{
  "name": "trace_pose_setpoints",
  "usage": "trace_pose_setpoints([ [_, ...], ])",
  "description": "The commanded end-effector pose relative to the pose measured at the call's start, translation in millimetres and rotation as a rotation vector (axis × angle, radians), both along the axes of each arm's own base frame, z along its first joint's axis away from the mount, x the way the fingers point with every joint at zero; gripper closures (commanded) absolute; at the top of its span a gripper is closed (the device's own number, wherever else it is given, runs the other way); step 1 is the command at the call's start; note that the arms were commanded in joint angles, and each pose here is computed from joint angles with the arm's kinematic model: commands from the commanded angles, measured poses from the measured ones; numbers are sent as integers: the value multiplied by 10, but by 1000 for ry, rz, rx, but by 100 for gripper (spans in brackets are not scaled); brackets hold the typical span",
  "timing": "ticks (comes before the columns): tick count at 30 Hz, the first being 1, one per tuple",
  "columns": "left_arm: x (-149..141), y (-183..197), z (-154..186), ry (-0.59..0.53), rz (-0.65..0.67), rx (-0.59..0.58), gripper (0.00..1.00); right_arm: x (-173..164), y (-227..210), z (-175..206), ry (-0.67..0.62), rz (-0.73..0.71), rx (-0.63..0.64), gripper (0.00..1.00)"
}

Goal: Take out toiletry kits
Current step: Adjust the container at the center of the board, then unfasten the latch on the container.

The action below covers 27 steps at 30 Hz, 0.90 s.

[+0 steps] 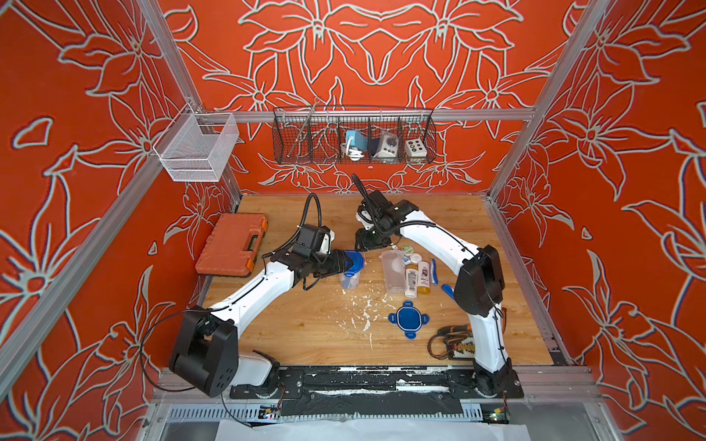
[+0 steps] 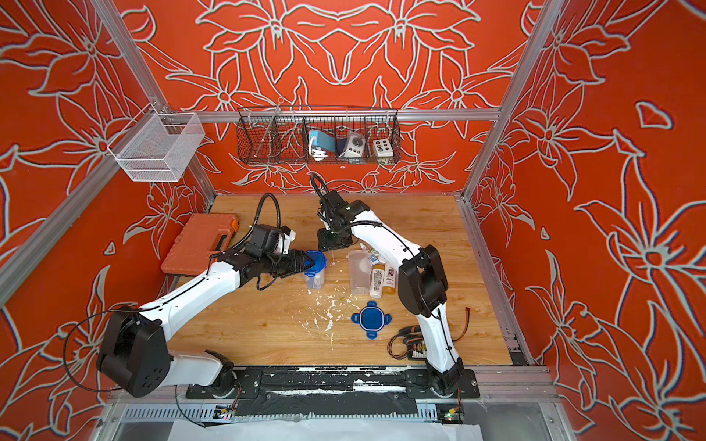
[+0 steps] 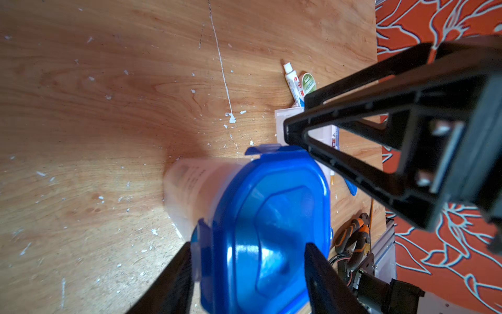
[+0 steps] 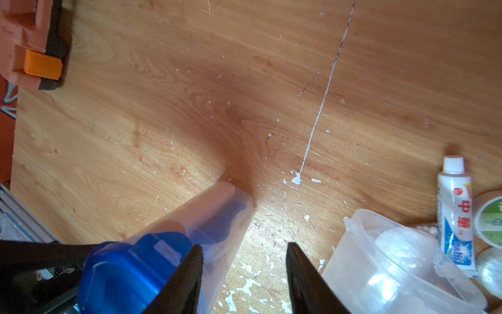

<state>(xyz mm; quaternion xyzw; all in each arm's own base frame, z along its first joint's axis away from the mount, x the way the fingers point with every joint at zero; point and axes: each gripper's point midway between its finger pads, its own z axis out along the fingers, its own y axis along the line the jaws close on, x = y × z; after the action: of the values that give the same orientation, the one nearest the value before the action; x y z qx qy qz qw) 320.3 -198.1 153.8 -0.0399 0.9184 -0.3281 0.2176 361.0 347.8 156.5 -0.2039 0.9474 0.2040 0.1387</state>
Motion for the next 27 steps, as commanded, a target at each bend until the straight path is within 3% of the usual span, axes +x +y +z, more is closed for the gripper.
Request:
trace_pose_setpoints([
  [1,88,-102,272,-51,-19,-53,36,-3,-163,476,-106,-55,72,51],
  [4,170,-43,448,-97,10,-38,29,-105,-182,660,-132,-83,234,56],
  [8,283,105,441,-126,41,10,25,-328,-150,886,-110,-76,570,60],
  [12,307,46,385,-127,-31,-3,24,-502,-155,921,-54,-58,817,63],
  [15,321,-13,395,-146,-65,-25,24,-607,-158,812,-18,-55,899,65],
  [20,358,39,209,-114,-71,25,27,-662,-188,485,21,-119,903,65],
  [27,319,80,35,-92,-94,72,26,-732,-67,160,49,-137,928,52],
])
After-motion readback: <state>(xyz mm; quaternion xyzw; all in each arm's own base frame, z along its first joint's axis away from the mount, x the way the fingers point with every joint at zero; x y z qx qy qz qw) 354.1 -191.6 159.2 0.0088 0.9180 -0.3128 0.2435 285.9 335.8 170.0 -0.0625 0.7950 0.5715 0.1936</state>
